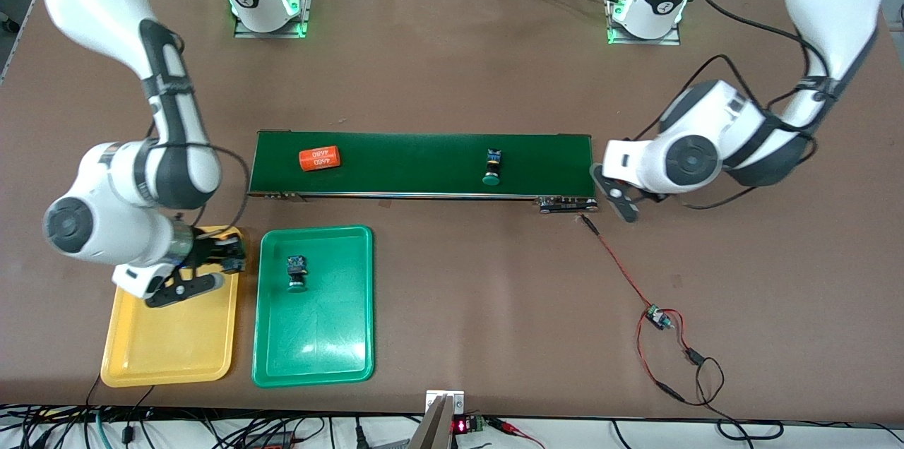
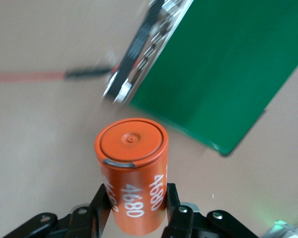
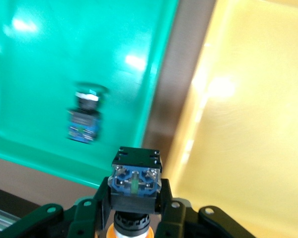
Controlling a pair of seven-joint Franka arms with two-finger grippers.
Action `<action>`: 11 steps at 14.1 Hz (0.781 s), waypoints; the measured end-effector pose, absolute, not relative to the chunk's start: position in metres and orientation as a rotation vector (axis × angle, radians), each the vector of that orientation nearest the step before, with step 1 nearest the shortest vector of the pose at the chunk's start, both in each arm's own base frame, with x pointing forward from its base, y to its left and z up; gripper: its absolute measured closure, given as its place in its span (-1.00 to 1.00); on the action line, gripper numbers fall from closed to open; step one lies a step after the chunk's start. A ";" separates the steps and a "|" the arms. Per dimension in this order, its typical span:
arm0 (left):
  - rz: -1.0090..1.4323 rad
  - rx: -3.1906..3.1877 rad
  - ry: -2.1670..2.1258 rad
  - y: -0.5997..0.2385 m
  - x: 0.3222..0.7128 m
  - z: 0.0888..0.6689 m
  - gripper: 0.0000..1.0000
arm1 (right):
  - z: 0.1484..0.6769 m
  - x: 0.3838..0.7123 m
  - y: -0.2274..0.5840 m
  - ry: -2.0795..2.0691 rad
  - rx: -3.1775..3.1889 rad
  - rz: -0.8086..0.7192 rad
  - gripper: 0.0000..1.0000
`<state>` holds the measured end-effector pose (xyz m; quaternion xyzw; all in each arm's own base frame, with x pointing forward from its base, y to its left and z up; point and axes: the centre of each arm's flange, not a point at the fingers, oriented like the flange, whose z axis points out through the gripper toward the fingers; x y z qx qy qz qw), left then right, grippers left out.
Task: Sort buttons by color to trays
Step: 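Carry the yellow button to the yellow tray while the left carries cylinder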
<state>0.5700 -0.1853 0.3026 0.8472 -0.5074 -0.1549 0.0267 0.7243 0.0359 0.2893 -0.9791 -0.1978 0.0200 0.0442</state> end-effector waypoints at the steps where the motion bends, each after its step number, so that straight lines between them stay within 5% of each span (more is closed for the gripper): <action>1: -0.439 2.557 -1.652 -0.197 0.569 0.301 0.02 | 0.281 0.726 0.021 -0.699 -2.973 0.048 0.16; 11: -0.532 2.364 -2.004 -0.305 0.512 0.257 -0.01 | 0.236 0.724 -0.043 -0.962 -2.960 0.128 0.16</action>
